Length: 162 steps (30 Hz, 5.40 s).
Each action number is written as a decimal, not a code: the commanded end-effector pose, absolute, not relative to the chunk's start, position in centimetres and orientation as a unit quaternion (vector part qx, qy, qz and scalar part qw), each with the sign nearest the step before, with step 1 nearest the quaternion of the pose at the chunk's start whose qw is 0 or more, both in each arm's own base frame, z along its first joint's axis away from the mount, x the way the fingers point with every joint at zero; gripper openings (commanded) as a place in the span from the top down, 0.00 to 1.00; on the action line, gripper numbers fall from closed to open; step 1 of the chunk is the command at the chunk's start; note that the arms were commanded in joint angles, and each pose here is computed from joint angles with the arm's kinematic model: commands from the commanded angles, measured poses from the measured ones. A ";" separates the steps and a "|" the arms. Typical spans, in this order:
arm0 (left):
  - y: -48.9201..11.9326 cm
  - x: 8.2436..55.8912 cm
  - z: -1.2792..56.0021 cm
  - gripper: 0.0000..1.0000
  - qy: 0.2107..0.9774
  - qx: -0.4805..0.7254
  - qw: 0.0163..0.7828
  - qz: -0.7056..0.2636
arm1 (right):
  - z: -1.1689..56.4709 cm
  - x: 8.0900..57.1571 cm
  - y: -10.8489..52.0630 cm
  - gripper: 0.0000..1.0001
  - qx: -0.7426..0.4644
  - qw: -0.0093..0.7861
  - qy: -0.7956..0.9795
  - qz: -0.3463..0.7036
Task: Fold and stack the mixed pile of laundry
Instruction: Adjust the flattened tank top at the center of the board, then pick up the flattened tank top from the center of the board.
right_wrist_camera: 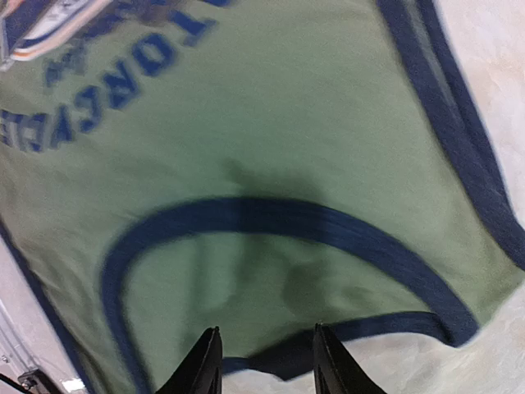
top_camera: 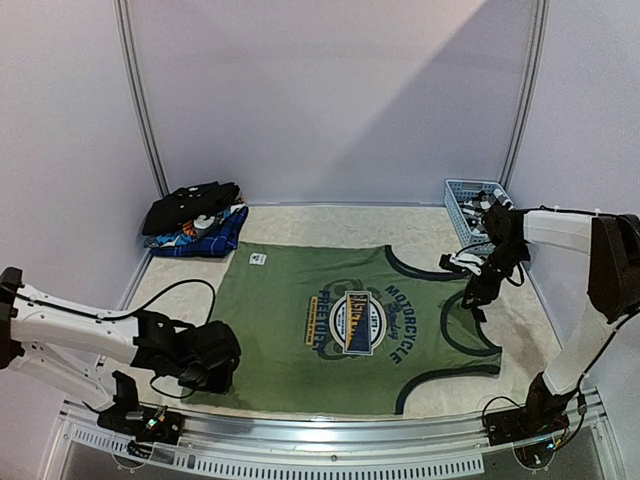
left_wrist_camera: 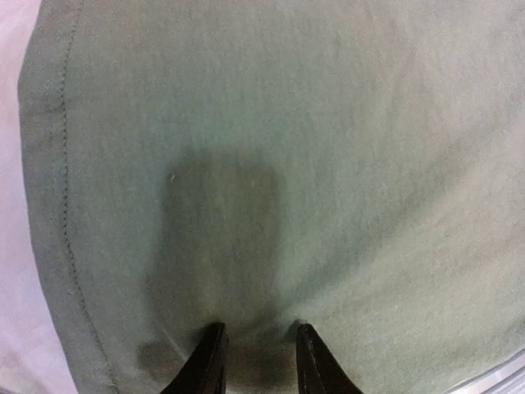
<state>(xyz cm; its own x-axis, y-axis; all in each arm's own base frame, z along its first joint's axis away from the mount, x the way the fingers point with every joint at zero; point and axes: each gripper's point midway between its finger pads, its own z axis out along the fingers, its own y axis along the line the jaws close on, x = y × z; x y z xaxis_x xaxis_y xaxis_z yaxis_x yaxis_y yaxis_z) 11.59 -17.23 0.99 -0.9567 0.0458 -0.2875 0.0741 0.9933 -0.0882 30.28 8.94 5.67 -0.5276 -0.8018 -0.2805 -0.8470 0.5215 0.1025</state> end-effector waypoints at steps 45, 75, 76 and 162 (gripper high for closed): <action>-17.9 42.3 12.7 0.54 0.957 0.113 0.267 0.008 | -1.4 42.4 -2.9 0.75 -0.299 0.043 0.953 -0.025; -15.4 51.2 5.6 0.53 0.971 0.132 0.167 -0.106 | 8.3 54.0 20.7 0.25 -0.354 0.219 0.878 0.236; -15.4 51.2 5.6 0.53 0.971 0.133 0.168 -0.106 | 7.7 54.1 20.9 0.25 -0.349 0.214 0.881 0.239; -15.7 52.5 8.0 0.49 0.964 0.147 0.193 -0.109 | 1.7 54.2 23.1 1.00 -0.419 0.176 0.883 0.120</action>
